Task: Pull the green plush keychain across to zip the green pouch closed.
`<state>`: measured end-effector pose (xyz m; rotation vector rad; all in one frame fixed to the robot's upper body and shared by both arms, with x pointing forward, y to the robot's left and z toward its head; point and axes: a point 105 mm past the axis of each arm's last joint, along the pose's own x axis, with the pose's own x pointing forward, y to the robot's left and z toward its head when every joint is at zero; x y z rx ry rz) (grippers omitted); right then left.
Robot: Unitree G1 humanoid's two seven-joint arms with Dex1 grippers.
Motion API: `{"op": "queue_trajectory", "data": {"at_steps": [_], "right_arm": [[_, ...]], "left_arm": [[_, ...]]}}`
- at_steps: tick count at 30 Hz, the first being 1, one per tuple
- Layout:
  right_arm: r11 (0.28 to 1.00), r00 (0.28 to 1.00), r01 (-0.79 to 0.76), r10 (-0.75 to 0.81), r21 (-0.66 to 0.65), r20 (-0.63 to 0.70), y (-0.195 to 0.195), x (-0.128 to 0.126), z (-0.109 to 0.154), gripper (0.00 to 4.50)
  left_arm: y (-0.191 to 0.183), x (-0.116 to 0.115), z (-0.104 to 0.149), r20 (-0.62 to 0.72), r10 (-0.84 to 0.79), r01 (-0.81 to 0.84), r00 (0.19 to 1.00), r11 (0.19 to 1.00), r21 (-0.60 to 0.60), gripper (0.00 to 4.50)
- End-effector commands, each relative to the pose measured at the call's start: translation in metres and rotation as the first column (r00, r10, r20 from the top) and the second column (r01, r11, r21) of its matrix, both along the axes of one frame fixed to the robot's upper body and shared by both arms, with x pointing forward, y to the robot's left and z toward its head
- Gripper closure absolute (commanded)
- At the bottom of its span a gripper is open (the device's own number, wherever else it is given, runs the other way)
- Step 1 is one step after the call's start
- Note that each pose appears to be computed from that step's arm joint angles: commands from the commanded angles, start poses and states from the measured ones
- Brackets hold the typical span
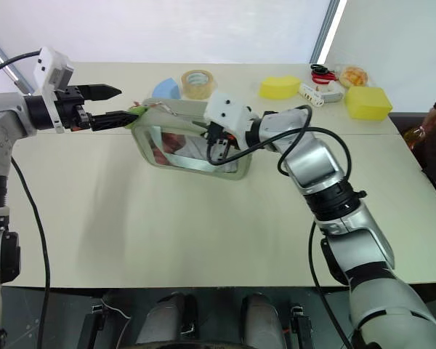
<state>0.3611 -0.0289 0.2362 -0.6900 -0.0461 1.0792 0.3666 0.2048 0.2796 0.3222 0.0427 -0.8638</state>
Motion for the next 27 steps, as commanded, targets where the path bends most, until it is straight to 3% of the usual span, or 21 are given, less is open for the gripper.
{"op": "queue_trajectory", "data": {"at_steps": [1, 8, 23, 27], "right_arm": [[0.998, 0.995, -0.058, 0.057, 0.009, 0.077, 0.006, -0.008, 0.02, 4.47], [0.997, 0.999, -0.027, 0.029, -0.078, 0.033, -0.01, -0.012, 0.008, 4.47], [0.99, 0.995, 0.097, -0.1, -0.103, -0.027, -0.021, -0.012, 0.003, 4.47], [0.989, 0.991, 0.123, -0.126, -0.084, -0.039, -0.026, -0.012, 0.003, 2.9]], "left_arm": [[0.005, -0.007, 0.017, 0.061, 0.011, -0.011, 0.998, 1.0, 0.002, 0.0], [0.007, -0.009, 0.016, 0.061, 0.019, -0.019, 0.998, 1.0, 0.001, 0.0], [0.001, -0.003, 0.017, 0.073, 0.003, -0.003, 0.997, 1.0, 0.001, 0.0], [0.002, -0.002, 0.017, 0.072, -0.001, 0.001, 0.997, 1.0, 0.003, 0.0]]}}
